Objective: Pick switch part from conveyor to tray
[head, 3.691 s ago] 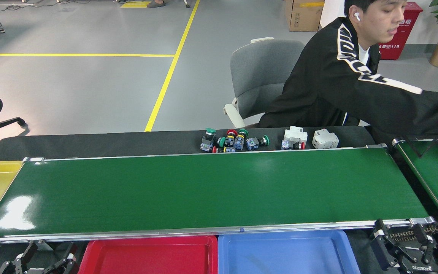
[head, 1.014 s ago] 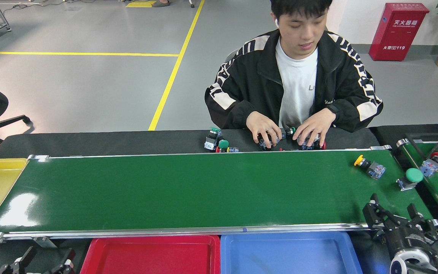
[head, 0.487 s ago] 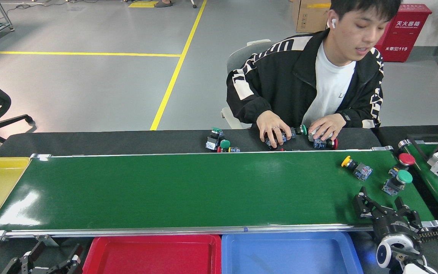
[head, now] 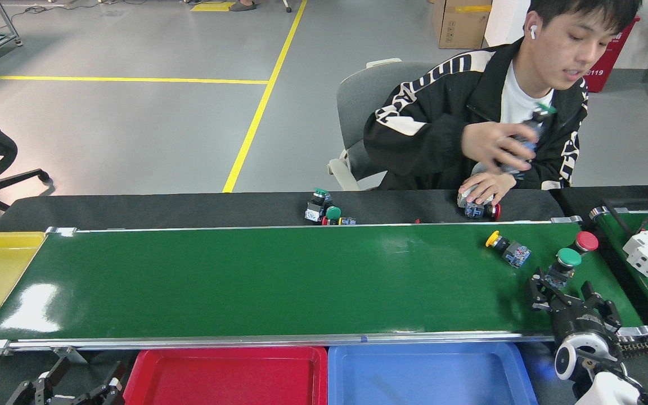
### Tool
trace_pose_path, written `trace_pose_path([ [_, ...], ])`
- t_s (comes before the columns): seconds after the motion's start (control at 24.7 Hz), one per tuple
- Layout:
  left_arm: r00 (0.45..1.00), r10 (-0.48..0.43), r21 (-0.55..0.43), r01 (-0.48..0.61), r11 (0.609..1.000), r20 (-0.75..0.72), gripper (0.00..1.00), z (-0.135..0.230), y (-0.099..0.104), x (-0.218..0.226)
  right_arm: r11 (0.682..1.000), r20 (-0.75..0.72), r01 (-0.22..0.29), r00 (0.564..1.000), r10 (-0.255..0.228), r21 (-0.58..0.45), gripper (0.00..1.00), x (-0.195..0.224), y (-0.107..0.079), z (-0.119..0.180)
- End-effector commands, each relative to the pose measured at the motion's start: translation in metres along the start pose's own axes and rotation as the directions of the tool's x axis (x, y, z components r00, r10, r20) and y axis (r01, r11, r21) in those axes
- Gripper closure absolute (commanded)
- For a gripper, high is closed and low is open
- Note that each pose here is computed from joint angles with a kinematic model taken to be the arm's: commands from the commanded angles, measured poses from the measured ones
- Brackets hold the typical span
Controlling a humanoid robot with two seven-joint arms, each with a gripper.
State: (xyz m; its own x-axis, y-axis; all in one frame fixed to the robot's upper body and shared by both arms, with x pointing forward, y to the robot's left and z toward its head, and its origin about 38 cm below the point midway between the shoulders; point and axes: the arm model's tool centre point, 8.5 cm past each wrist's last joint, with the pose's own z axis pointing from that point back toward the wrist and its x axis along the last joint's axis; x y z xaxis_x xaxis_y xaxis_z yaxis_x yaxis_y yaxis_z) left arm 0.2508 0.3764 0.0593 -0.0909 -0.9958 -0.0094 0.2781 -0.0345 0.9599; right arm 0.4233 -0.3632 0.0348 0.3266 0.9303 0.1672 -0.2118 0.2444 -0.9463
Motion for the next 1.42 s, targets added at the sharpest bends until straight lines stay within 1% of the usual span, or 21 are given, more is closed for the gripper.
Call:
trace_pose_path([
  [0.0, 1.000, -0.008, 0.021, 0.008, 1.000, -0.005, 0.00, 0.000, 0.005, -0.001, 1.000, 0.025, 0.008, 1.000, -0.007, -0.019, 0.82, 0.007, -0.011, -0.004],
  [0.04, 1.000, -0.008, 0.023, 0.008, 1.000, -0.005, 0.00, 0.000, 0.006, -0.001, 1.000, 0.028, 0.009, 1.000, -0.008, -0.020, 0.91, 0.008, -0.011, -0.004],
  [0.16, 1.000, -0.006, 0.021, 0.006, 1.000, -0.005, 0.00, 0.000, 0.006, -0.001, 1.000, 0.083, 0.003, 0.997, -0.001, -0.021, 0.98, 0.014, -0.011, -0.003],
  [0.32, 1.000, 0.000, 0.022, 0.000, 1.000, -0.006, 0.00, 0.000, 0.004, 0.000, 0.998, 0.174, 0.002, 0.985, 0.009, -0.063, 0.98, 0.033, -0.023, 0.002],
  [0.37, 1.000, 0.000, 0.022, 0.001, 1.000, -0.007, 0.00, 0.000, 0.005, 0.000, 0.997, 0.243, 0.000, 0.970, 0.021, -0.083, 0.98, 0.049, -0.027, 0.008],
  [0.45, 1.000, 0.000, 0.023, 0.001, 1.000, -0.007, 0.00, 0.000, 0.005, 0.000, 0.995, 0.365, -0.004, 0.930, 0.040, -0.101, 0.98, 0.083, -0.024, 0.026],
  [0.49, 1.000, 0.000, 0.022, 0.001, 1.000, -0.009, 0.00, 0.001, 0.005, 0.000, 0.994, 0.437, -0.001, 0.898, 0.048, -0.108, 0.98, 0.106, -0.020, 0.039],
  [0.61, 1.000, 0.002, 0.019, -0.001, 1.000, -0.012, 0.00, 0.002, 0.003, -0.001, 0.990, 0.647, 0.007, 0.758, 0.085, -0.138, 0.94, 0.172, -0.015, 0.087],
  [0.65, 1.000, 0.004, 0.018, -0.004, 1.000, -0.012, 0.00, 0.002, 0.003, 0.000, 0.990, 0.690, 0.008, 0.718, 0.094, -0.143, 0.94, 0.183, -0.012, 0.101],
  [0.77, 1.000, 0.006, 0.019, -0.006, 1.000, -0.008, 0.00, 0.002, 0.002, 0.002, 0.994, 0.823, -0.021, 0.558, 0.100, -0.106, 0.93, 0.218, 0.016, 0.147],
  [0.81, 1.000, 0.006, 0.019, -0.006, 1.000, -0.006, 0.00, 0.001, 0.002, 0.002, 0.996, 0.850, -0.033, 0.519, 0.092, -0.087, 0.93, 0.227, 0.027, 0.161],
  [0.89, 1.000, 0.006, 0.018, -0.006, 1.000, -0.009, 0.00, 0.002, 0.002, 0.002, 0.998, 0.882, -0.055, 0.467, 0.064, -0.043, 0.92, 0.237, 0.050, 0.186],
  [0.93, 1.000, 0.006, 0.016, -0.006, 1.000, -0.010, 0.00, 0.002, 0.001, 0.001, 0.997, 0.893, -0.067, 0.446, 0.057, -0.030, 0.83, 0.241, 0.057, 0.193],
  [0.97, 1.000, 0.007, 0.016, -0.007, 1.000, -0.007, 0.00, 0.001, 0.001, 0.002, 0.997, 0.905, -0.079, 0.423, 0.050, -0.018, 0.65, 0.248, 0.064, 0.200],
  [1.01, 1.000, 0.007, 0.014, -0.007, 1.000, -0.007, 0.00, 0.001, 0.001, 0.003, 0.996, 0.914, -0.089, 0.403, 0.042, -0.006, 0.54, 0.256, 0.071, 0.206],
  [1.05, 1.000, 0.007, 0.015, -0.007, 1.000, -0.007, 0.00, 0.001, 0.001, 0.003, 0.996, 0.920, -0.089, 0.390, 0.031, 0.005, 0.39, 0.263, 0.074, 0.211],
  [1.1, 1.000, 0.009, 0.015, -0.008, 1.000, -0.007, 0.00, 0.001, 0.001, 0.003, 0.997, 0.923, -0.074, 0.385, 0.011, 0.019, 0.00, 0.270, 0.075, 0.215],
  [1.18, 1.000, 0.006, 0.016, -0.006, 1.000, -0.008, 0.00, 0.001, 0.002, 0.002, 0.998, 0.926, -0.051, 0.377, -0.004, 0.025, 0.00, 0.282, 0.071, 0.218],
  [1.26, 1.000, 0.006, 0.017, -0.006, 1.000, -0.011, 0.00, 0.002, 0.002, 0.001, 0.999, 0.922, -0.042, 0.387, 0.022, -0.006, 0.00, 0.288, 0.057, 0.209],
  [1.34, 1.000, 0.006, 0.018, -0.006, 1.000, -0.016, 0.00, 0.002, 0.002, 0.000, 0.999, 0.879, -0.022, 0.475, 0.040, -0.033, 0.00, 0.283, 0.040, 0.187],
  [1.38, 1.000, 0.006, 0.017, -0.006, 1.000, -0.014, 0.00, 0.002, 0.002, 0.001, 0.999, 0.820, 0.002, 0.570, 0.043, -0.054, 0.00, 0.272, 0.024, 0.166],
])
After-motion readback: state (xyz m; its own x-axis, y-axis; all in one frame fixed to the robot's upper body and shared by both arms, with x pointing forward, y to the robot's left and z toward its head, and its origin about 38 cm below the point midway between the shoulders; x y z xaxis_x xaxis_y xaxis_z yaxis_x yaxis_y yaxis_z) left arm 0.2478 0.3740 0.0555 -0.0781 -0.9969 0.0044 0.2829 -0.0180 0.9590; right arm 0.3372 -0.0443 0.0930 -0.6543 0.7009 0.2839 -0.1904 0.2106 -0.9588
